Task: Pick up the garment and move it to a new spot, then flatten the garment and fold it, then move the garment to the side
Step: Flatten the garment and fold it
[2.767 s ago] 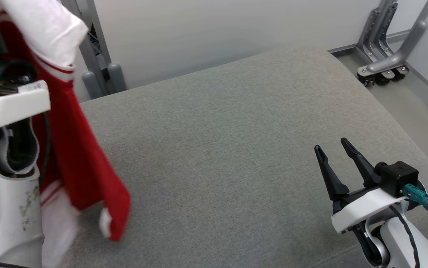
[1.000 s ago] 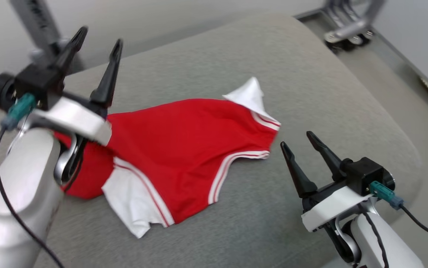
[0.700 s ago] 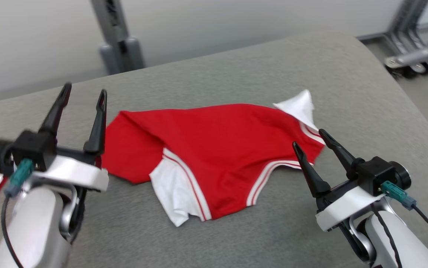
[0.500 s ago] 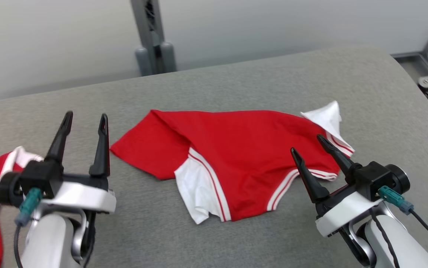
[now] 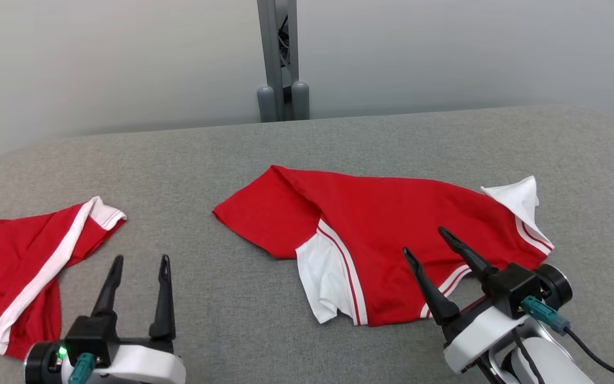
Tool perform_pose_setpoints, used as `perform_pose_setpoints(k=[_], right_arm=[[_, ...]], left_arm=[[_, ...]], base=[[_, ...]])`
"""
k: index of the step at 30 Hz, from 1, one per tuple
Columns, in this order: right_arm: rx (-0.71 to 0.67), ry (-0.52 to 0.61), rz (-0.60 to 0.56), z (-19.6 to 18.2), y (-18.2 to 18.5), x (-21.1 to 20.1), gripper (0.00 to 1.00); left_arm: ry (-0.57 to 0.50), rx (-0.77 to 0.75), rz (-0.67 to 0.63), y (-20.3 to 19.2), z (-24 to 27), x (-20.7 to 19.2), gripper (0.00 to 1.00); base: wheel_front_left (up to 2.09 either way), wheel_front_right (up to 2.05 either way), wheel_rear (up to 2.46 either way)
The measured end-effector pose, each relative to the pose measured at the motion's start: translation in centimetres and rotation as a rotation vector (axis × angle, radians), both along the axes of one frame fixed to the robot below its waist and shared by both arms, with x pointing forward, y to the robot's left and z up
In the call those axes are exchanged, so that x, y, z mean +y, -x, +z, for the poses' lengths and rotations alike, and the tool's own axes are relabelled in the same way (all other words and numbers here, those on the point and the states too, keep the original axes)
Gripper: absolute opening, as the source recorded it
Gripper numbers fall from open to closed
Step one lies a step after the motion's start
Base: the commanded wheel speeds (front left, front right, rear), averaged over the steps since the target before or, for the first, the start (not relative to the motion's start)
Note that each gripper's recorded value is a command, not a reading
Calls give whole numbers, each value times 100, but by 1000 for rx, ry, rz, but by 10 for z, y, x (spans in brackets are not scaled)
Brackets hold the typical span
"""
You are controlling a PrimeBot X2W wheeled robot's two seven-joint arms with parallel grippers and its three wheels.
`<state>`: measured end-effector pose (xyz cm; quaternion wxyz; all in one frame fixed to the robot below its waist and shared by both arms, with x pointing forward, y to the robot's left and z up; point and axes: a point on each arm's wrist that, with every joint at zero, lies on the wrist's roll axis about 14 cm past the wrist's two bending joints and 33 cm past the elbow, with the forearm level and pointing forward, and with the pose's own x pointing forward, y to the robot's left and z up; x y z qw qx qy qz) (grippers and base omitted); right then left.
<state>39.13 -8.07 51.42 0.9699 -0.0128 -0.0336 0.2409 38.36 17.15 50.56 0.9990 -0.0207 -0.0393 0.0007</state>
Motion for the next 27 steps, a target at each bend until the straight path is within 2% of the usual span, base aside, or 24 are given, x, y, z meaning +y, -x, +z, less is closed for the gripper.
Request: perform_pose_setpoints(k=[6,12,15,23,27], right_arm=[[10,5,38,-4,3,14,100],[21,8,57,-9,2,21,100],[71,24,98,-27,8,32,100],[164,135,249,-69,13,64,100],[199,249,344,-97,18,76,100]], left_arm=[[12,67,10,23,-22,2,100],[23,65,14,21,-21,1,100],[23,64,5,15,-20,0,100],[29,112,-17,5,-37,-5,100],[38,127,-17,-1,-42,-5,100]], base=[[0,0,0],[0,0,0],[0,0,0],[0,0,0],[0,0,0]])
